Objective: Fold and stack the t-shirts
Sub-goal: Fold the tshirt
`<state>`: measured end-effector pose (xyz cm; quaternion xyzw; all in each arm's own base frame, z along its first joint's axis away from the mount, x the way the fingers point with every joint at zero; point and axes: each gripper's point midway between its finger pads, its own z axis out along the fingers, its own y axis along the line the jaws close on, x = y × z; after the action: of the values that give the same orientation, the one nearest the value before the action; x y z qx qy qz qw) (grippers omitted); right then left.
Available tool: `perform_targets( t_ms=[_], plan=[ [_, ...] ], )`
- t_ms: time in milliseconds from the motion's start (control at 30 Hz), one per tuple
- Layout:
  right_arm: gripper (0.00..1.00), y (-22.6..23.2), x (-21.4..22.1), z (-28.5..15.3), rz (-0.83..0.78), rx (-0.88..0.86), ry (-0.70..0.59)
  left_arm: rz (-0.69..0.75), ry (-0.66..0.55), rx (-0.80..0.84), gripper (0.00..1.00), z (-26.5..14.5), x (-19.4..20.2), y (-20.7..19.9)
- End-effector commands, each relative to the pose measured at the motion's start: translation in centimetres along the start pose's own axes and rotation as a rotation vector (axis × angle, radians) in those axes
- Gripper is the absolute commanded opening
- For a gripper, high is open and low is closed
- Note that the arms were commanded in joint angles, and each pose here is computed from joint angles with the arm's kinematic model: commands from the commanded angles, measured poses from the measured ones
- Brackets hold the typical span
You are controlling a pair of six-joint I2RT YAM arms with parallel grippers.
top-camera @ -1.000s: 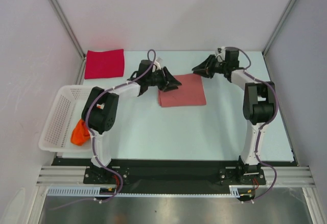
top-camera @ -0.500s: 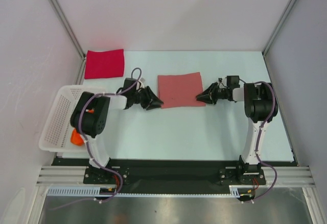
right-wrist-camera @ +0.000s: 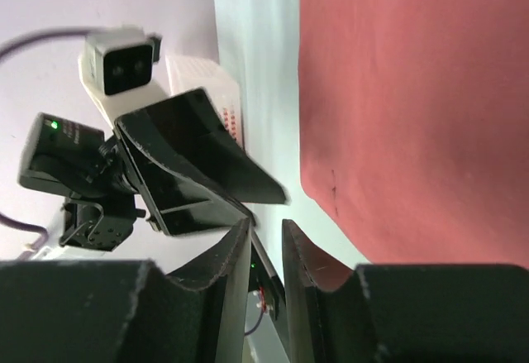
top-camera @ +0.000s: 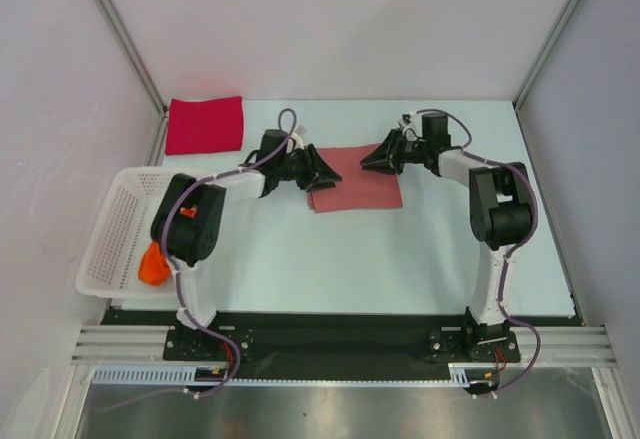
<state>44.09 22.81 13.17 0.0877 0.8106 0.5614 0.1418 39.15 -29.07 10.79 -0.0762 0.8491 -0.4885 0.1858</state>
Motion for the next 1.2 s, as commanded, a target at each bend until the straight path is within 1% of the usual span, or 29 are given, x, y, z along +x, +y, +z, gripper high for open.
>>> perform_targets(
  t_ms=[0,67,133,233,300,333,400,433,467,500,600,667,700,733,767,800,833,867,900,933,967,1000,1033,1167],
  plan=[
    [0.27,-1.7,2.0,3.3,0.036,0.026,0.067,-0.027,0.063,-0.001,0.43,3.9,1.4,0.7],
    [0.26,-3.2,3.0,4.2,0.058,0.047,0.09,-0.04,0.088,-0.011,0.42,5.0,2.2,1.5],
    [0.25,-4.9,4.4,4.1,0.073,0.068,0.11,-0.034,0.103,-0.047,0.42,5.3,3.1,3.1],
    [0.25,-7.7,6.0,2.2,0.098,0.106,0.115,-0.013,0.153,-0.157,0.42,4.1,5.3,6.8],
    [0.25,-9.1,5.6,0.1,0.124,0.116,0.082,0.022,0.176,-0.181,0.42,2.9,6.3,8.0],
    [0.25,-10.4,6.5,-1.1,0.143,0.136,0.085,0.042,0.179,-0.199,0.41,1.5,6.8,8.6],
    [0.25,-10.3,6.1,-3.0,0.136,0.14,0.058,0.056,0.177,-0.196,0.42,0.1,7.1,8.7],
    [0.25,-10.4,5.6,-4.8,0.151,0.151,0.027,0.08,0.154,-0.177,0.42,-1.2,6.6,7.9],
    [0.25,-9.9,5.4,-5.2,0.149,0.149,0.018,0.076,0.158,-0.184,0.42,-2.0,6.8,7.8],
    [0.25,-9.7,4.5,-6.4,0.157,0.139,-0.018,0.089,0.151,-0.173,0.42,-2.6,6.6,7.2],
    [0.26,-7.2,2.7,-7.4,0.109,0.117,-0.064,0.122,0.116,-0.122,0.43,-3.7,5.2,4.7],
    [0.26,-5.7,1.7,-6.9,0.078,0.099,-0.069,0.127,0.091,-0.083,0.44,-3.5,3.8,3.0],
    [0.26,-5.8,1.3,-6.5,0.098,0.101,-0.073,0.127,0.084,-0.068,0.44,-3.3,3.3,2.5],
    [0.27,-5.5,0.8,-6.1,0.088,0.094,-0.08,0.131,0.05,-0.027,0.44,-2.7,2.0,1.2],
    [0.26,-4.9,-0.3,-5.6,0.076,0.084,-0.088,0.108,0.066,-0.004,0.44,-2.0,1.9,1.2],
    [0.26,-5.0,-0.4,-4.1,0.095,0.077,-0.074,0.094,0.065,0.019,0.44,-1.5,1.5,0.9],
    [0.27,-4.8,-1.2,-3.4,0.083,0.063,-0.084,0.08,0.042,0.066,0.44,-1.0,0.4,-0.5],
    [0.27,-3.6,-2.4,-2.5,0.06,0.039,-0.091,0.046,0.052,0.063,0.44,0.0,0.3,0.5],
    [0.27,-3.6,-3.1,-1.9,0.096,0.035,-0.102,0.033,0.054,0.069,0.44,0.5,0.0,0.7],
    [0.29,-4.7,-4.0,-0.8,0.112,0.031,-0.111,0.029,0.047,0.083,0.44,1.0,-0.8,0.2],
    [0.29,-4.9,-4.8,-0.2,0.122,0.025,-0.122,0.015,0.051,0.077,0.44,1.6,-1.0,0.8],
    [0.29,-4.5,-6.2,0.5,0.154,0.009,-0.143,-0.009,0.07,0.065,0.44,2.4,-0.7,1.9],
    [0.3,-5.6,-6.9,1.4,0.164,-0.003,-0.151,-0.02,0.075,0.064,0.43,2.8,-0.8,2.2],
    [0.31,-7.1,-11.1,2.7,0.174,-0.022,-0.205,-0.045,0.106,0.03,0.43,2.9,0.3,4.4]
  ],
)
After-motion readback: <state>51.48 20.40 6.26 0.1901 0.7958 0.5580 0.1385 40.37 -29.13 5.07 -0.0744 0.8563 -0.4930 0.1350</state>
